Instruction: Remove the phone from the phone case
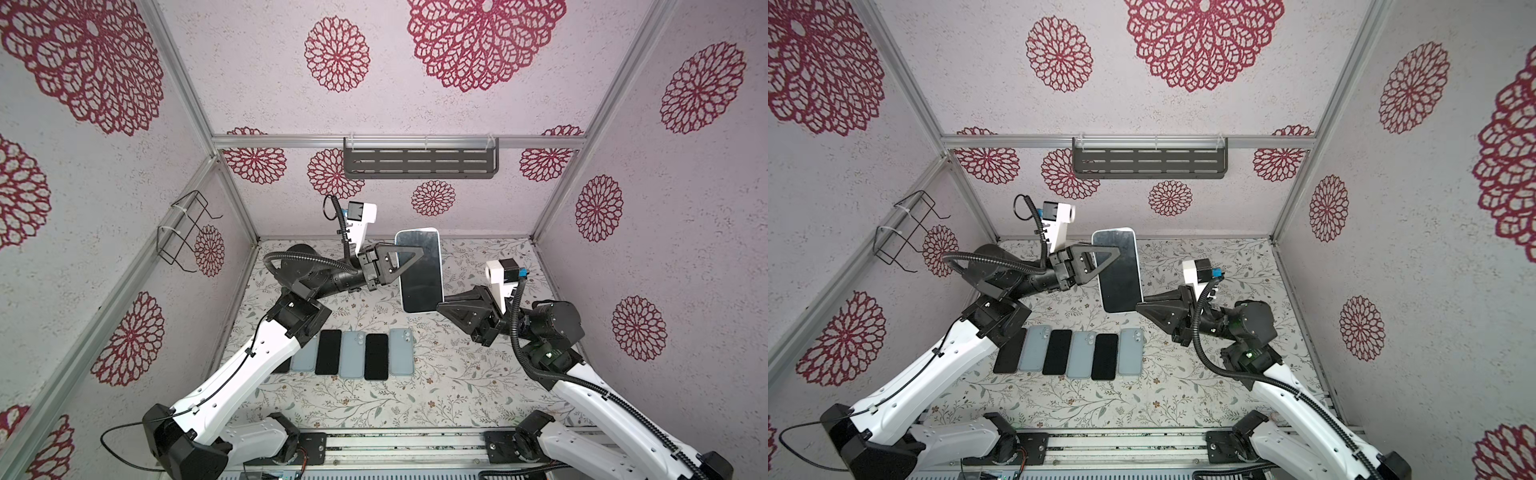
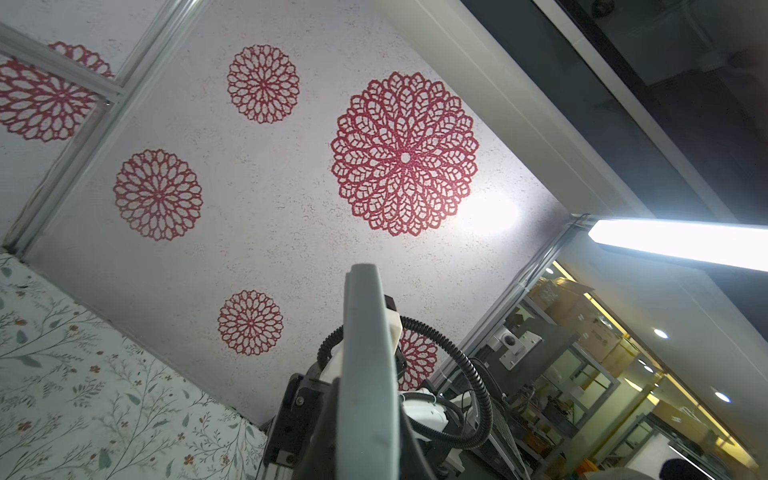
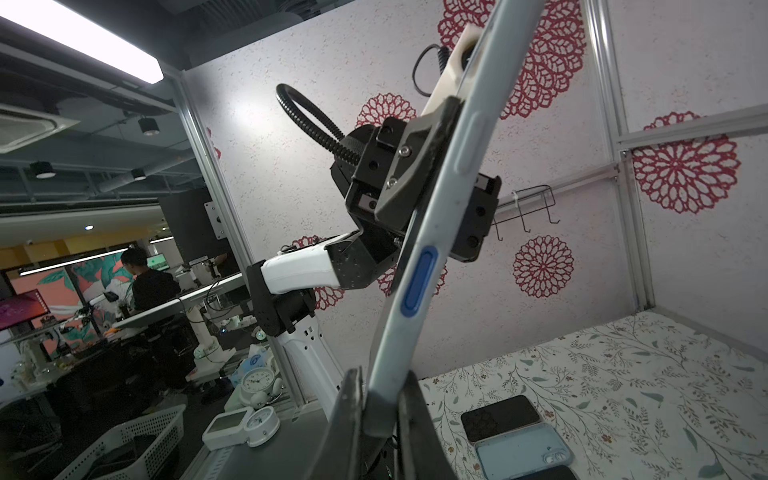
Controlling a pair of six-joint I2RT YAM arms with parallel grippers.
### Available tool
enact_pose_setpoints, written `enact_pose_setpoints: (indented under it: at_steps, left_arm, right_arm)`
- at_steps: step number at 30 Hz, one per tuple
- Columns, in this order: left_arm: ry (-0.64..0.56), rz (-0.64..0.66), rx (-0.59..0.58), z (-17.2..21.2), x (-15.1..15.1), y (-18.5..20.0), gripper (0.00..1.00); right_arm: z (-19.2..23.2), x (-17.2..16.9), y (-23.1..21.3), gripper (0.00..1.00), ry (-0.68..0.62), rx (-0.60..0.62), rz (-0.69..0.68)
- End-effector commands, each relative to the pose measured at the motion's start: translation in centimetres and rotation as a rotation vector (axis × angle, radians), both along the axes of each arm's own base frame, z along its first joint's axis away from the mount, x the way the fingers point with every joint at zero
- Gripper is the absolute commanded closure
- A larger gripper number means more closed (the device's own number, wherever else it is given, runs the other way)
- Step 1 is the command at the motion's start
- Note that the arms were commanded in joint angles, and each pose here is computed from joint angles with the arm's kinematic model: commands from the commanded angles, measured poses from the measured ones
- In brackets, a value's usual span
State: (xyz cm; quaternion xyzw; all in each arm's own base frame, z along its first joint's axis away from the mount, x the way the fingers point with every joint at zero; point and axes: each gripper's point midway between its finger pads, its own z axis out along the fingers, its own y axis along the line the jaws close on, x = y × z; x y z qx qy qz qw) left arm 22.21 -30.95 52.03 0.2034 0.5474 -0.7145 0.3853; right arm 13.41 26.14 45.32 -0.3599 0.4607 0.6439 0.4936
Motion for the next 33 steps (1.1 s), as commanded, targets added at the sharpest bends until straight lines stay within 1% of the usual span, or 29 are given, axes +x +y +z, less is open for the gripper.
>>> enact_pose_setpoints:
  at_steps: [1,6,10,14,19,27,33]
  left_arm:
    - [0.132,-0.024,0.028,-1.7,2.5,-2.2,1.00]
    - [0.112,-0.072,0.046,-1.1,2.9,-3.1,1.00]
    - [0.119,-0.090,0.047,-0.9,3.9,-3.4,1.00]
    - [0.149,-0.095,0.024,-1.0,5.2,-3.3,1.00]
    - [0.172,-0.093,-0.007,-1.1,5.9,-3.2,1.00]
    - [0.216,-0.079,-0.043,-0.7,6.5,-3.0,1.00]
    - [0.247,-0.069,-0.116,-0.1,7.1,-2.5,1.00]
  right_arm:
    - [0.8,-5.0,0.2,0.98,-0.362,-0.034,0.191]
    - [1.2,-3.5,0.8,0.99,-0.387,-0.041,0.211]
    - [1.7,-2.2,0.7,0.99,-0.410,-0.031,0.212]
    - [2.1,-1.3,1.1,0.99,-0.438,-0.024,0.209]
    - [1.6,-0.4,1.7,0.99,-0.455,-0.012,0.205]
    - [0.9,1.7,2.2,0.99,-0.482,-0.005,0.119]
    - [0.9,2.7,2.0,0.96,-0.497,0.045,0.026]
